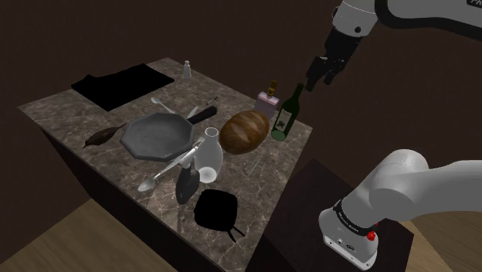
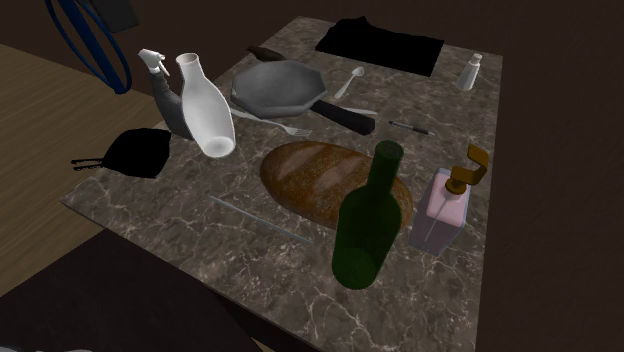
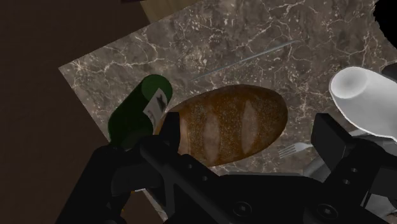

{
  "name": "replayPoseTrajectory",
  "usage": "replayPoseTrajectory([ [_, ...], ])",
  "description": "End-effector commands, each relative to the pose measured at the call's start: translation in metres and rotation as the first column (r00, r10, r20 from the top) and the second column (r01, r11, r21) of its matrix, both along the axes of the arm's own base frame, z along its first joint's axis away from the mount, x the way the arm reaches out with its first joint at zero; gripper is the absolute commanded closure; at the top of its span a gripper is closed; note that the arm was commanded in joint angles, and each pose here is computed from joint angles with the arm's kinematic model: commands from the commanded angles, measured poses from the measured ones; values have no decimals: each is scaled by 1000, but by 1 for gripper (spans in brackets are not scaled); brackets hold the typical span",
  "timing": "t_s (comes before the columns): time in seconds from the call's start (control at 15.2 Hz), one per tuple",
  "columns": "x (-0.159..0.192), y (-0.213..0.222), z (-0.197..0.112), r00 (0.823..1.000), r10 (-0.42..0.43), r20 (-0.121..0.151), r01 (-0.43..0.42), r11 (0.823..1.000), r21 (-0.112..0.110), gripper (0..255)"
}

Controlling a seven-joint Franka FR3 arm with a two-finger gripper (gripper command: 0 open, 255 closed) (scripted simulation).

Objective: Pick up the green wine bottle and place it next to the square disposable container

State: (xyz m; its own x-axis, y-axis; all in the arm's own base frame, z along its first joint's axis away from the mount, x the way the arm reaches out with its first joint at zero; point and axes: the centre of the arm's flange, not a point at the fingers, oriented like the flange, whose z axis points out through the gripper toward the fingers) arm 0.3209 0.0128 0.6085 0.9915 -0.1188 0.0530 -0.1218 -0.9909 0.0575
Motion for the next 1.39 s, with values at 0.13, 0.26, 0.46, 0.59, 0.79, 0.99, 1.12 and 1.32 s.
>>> replayPoseTrajectory([
  [0.13, 12, -20, -11, 1000, -6, 7, 6, 1000, 0, 0],
  [0.26, 23, -41, -22, 1000, -11, 13, 11, 1000, 0, 0],
  [0.46, 40, -72, -38, 1000, -19, 23, 19, 1000, -1, 0],
  [0.59, 52, -93, -48, 999, -25, 29, 25, 1000, -1, 0],
  [0.79, 69, -124, -64, 999, -33, 39, 33, 999, -1, 0],
  [0.99, 86, -155, -80, 998, -42, 49, 42, 999, -1, 0],
  [1.12, 97, -176, -90, 997, -47, 55, 47, 999, 0, 0],
  [1.32, 114, -207, -105, 996, -55, 65, 56, 998, 0, 0],
])
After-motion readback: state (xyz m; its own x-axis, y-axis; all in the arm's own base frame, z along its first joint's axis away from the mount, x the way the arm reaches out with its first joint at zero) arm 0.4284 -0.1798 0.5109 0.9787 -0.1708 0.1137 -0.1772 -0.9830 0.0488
